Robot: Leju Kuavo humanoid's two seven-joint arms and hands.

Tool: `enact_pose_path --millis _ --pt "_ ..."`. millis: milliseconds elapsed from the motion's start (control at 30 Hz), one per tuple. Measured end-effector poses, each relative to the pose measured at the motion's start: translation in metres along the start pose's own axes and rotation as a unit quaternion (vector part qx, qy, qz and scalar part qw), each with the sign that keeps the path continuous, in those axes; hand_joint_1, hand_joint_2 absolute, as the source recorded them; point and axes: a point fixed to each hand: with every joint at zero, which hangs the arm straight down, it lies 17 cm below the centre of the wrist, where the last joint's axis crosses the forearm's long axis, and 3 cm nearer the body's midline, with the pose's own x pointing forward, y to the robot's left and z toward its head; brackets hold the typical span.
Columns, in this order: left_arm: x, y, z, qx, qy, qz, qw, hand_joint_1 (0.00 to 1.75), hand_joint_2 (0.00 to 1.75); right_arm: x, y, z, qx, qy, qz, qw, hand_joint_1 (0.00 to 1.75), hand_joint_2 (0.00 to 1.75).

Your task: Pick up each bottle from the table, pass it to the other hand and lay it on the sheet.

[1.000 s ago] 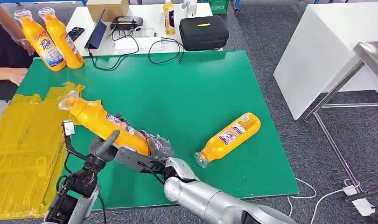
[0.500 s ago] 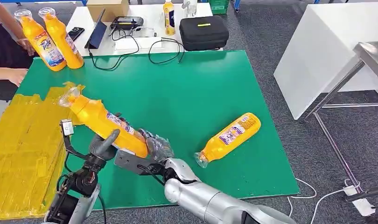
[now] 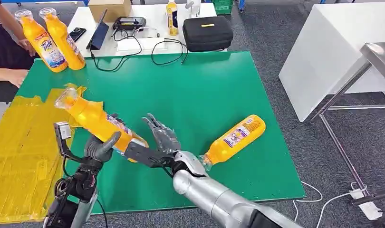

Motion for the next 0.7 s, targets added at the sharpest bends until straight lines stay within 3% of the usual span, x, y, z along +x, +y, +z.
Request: enact_pose_path --millis 133,267,400,567,633,700 --pt "0.035 0.071 -0.004 0.097 -0.053 -0.230 0.967 1.75 1.75 0.015 -0.023 0.010 0.027 -0.037 -0.102 0.994 0.00 0.00" --pt "0.091 0.112 0.005 0.162 -0.118 -0.426 0.882 1.75 1.75 0.011 -0.070 0.033 -0.017 -0.070 -0.148 0.986 0.00 0.00" --pt "0.129 0.126 0.022 0.200 -0.167 -0.512 0.818 1.75 1.75 0.003 -0.114 0.050 -0.072 -0.083 -0.154 0.982 0.00 0.00" --pt "0.161 0.115 0.040 0.232 -0.222 -0.657 0.682 1.75 1.75 -0.006 -0.140 0.060 -0.100 -0.084 -0.151 0.980 0.00 0.00" --pt "0.159 0.105 0.041 0.212 -0.228 -0.726 0.613 1.75 1.75 -0.009 -0.147 0.064 -0.106 -0.087 -0.154 0.978 0.00 0.00" --pt "0.153 0.103 0.041 0.189 -0.222 -0.765 0.575 1.75 1.75 -0.012 -0.153 0.067 -0.109 -0.088 -0.155 0.978 0.00 0.00"
